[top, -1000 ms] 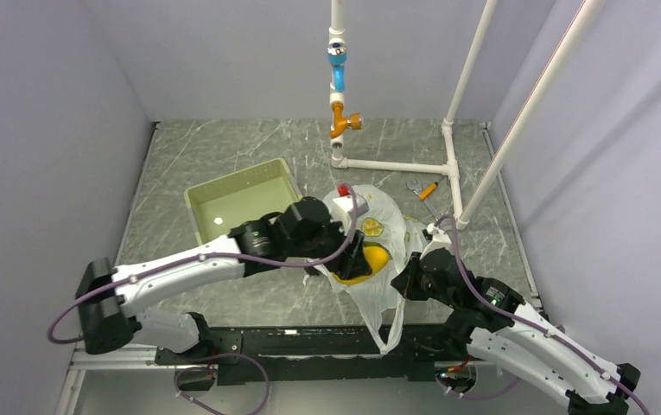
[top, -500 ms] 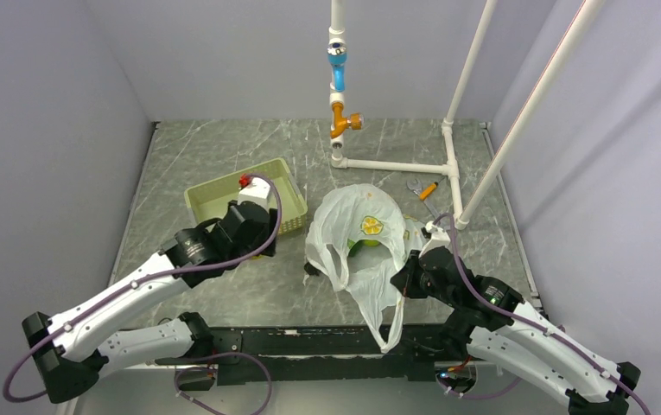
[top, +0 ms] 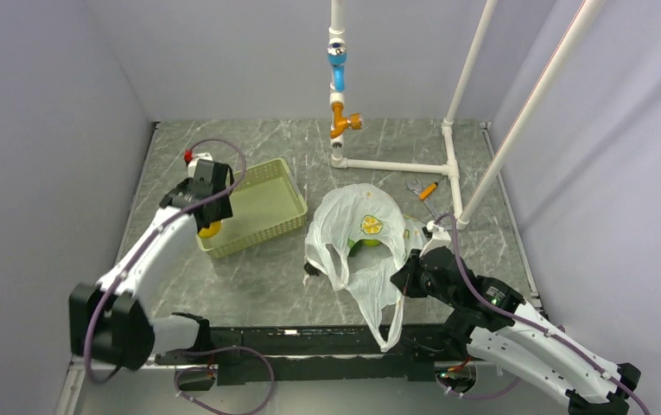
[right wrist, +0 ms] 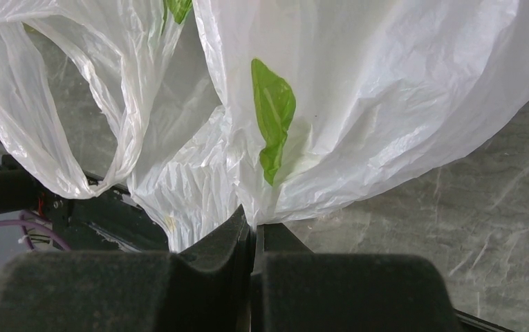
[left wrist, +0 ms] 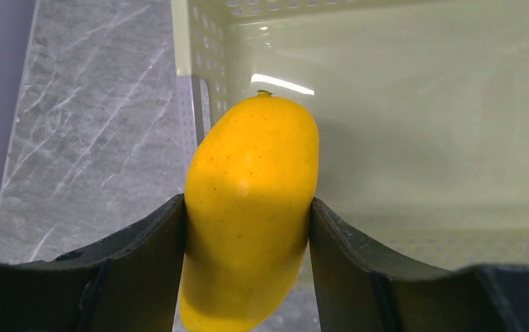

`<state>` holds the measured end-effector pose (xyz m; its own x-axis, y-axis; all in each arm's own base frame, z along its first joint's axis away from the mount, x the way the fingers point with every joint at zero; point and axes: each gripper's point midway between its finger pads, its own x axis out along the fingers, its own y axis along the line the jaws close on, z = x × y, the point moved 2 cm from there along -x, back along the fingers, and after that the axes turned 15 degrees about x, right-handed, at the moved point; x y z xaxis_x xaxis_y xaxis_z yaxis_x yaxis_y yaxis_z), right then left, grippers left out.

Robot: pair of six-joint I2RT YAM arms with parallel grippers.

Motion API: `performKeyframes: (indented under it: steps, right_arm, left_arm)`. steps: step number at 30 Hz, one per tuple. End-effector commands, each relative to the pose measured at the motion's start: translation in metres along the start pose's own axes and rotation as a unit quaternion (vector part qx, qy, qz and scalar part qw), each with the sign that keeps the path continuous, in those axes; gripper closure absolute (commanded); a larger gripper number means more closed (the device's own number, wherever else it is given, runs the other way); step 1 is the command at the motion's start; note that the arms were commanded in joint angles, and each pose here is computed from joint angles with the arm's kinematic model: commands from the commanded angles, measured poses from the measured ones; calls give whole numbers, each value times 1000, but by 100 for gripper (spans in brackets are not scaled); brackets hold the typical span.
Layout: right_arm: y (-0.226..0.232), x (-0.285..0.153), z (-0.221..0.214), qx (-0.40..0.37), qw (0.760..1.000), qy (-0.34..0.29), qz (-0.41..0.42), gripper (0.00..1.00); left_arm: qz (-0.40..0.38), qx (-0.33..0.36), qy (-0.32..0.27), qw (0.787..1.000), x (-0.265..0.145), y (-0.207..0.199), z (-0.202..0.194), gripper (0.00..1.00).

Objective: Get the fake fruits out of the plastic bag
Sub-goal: Place the fake fruit in the bin.

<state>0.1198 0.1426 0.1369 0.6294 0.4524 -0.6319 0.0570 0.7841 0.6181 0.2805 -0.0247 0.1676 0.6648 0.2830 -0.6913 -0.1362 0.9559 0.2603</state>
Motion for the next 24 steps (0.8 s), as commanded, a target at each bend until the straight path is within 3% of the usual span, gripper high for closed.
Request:
performKeyframes:
  steps: [1, 4, 12, 19, 24]
  right_arm:
    - [15, -6, 13, 4, 999, -28, 26, 97]
    - [15, -6, 14, 5, 999, -30, 29, 97]
    - [16, -8, 16, 7, 999, -34, 33, 97]
    - [16, -6, 14, 3, 999, -28, 32, 97]
    - [17, -7, 14, 4, 999, -31, 35, 97]
  left_arm:
    - [5, -48, 47, 998, 36, 2, 19, 83]
    - [-2, -45, 78, 996, 60, -7, 17, 97]
    - [60, -34, 127, 990, 85, -4, -6, 88]
    - [38, -21, 158, 986, 96, -17, -20, 72]
    - [40, -19, 166, 985, 97, -17, -22, 46]
